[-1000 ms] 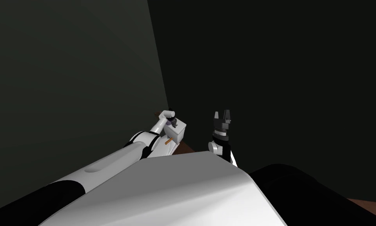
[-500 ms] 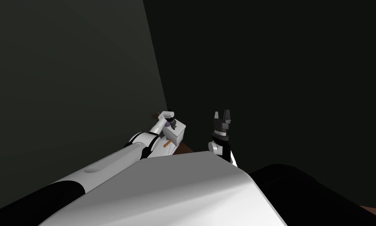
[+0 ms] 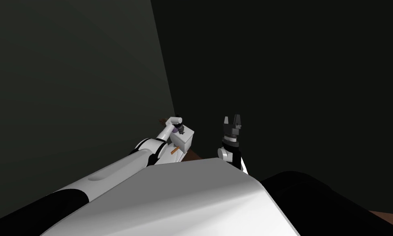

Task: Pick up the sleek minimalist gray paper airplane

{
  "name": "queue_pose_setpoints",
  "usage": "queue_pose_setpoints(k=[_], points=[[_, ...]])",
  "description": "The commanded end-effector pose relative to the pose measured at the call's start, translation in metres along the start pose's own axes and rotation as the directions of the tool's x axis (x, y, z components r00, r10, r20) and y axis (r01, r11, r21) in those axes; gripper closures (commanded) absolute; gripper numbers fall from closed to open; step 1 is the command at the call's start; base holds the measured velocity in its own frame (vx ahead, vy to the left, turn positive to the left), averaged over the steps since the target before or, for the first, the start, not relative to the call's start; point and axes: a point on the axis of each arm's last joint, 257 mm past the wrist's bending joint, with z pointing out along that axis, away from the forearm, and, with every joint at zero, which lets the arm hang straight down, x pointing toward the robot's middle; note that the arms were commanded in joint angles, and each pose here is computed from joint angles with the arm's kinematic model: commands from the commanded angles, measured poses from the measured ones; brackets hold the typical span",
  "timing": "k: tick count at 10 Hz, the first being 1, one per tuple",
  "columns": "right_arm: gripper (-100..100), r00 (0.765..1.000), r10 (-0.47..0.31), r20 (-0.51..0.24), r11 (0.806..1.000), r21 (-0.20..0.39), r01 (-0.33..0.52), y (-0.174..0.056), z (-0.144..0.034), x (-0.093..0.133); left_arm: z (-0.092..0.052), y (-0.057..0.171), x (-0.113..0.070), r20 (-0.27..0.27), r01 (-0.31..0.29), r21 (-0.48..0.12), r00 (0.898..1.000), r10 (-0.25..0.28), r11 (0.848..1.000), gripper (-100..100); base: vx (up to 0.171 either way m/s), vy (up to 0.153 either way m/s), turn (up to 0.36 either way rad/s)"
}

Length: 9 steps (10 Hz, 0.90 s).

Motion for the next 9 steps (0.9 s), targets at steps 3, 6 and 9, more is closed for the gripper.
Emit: queue_pose_setpoints(k=[3,6,9], points=[[0,1.0,0.0,0.0,1.0,0.0,0.0,0.0,0.0,0.0,-0.0005,-0.0006,0.0009,-0.002,0.0,0.002,1.0,0.0,1.0,100,0.0,0.0,0.0],[0,1.0,0.0,0.0,1.0,0.0,0.0,0.0,0.0,0.0,-0.0034,0.0044,0.0019,-0.002,0.0,-0.016,1.0,0.0,1.0,100,-0.001,0.001,0.006],[0,1.0,0.0,0.0,1.0,0.0,0.0,0.0,0.0,0.0,-0.0052,0.0033,0.0018,-0.002,0.0,-0.014,1.0,0.0,1.0,0,-0.002,0.002,0.006]])
